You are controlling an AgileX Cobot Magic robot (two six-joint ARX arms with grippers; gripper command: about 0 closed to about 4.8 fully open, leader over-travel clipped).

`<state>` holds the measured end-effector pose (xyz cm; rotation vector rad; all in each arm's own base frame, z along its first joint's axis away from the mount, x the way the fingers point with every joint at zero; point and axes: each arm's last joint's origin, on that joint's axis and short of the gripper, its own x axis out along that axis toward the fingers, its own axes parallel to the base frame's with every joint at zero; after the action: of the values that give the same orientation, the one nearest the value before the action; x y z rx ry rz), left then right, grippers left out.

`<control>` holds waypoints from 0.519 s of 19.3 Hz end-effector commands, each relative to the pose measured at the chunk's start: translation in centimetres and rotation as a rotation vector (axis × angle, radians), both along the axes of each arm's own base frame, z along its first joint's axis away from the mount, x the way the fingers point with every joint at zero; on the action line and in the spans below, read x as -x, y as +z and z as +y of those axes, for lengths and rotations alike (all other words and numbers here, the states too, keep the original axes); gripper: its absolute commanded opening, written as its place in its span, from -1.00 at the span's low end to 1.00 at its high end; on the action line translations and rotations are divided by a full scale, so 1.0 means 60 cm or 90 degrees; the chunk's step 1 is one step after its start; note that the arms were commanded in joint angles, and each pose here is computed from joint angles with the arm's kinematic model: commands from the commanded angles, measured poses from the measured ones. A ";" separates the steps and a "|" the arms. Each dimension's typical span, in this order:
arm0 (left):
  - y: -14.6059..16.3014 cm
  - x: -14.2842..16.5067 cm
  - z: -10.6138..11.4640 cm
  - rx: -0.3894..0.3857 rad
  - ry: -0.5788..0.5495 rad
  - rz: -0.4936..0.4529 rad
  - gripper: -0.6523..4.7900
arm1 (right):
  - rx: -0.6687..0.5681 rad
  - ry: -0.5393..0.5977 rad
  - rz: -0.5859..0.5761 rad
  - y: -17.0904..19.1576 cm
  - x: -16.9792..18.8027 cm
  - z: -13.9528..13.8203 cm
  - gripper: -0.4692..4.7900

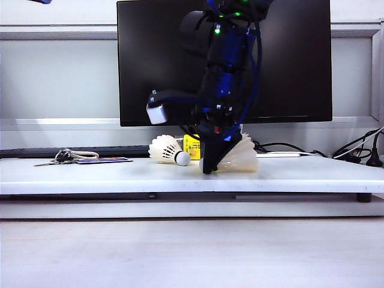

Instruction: Stack the badminton balls on the table vertically.

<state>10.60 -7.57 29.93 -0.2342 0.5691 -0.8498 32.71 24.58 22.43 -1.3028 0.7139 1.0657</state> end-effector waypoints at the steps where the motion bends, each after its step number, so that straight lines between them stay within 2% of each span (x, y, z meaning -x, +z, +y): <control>1: 0.002 0.000 0.000 0.003 -0.003 -0.003 -0.41 | 0.005 -0.002 -0.004 -0.001 -0.002 0.000 -0.26; 7: 0.001 0.000 0.000 0.003 -0.003 -0.002 -0.41 | 0.010 -0.009 -0.019 0.000 -0.005 0.000 -0.27; 10: 0.001 0.000 0.000 0.002 -0.001 -0.003 -0.41 | -0.025 -0.051 -0.046 0.015 -0.015 0.003 -0.27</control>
<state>10.60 -7.57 29.91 -0.2338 0.5721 -0.8487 33.10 24.67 22.31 -1.3134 0.7117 1.0052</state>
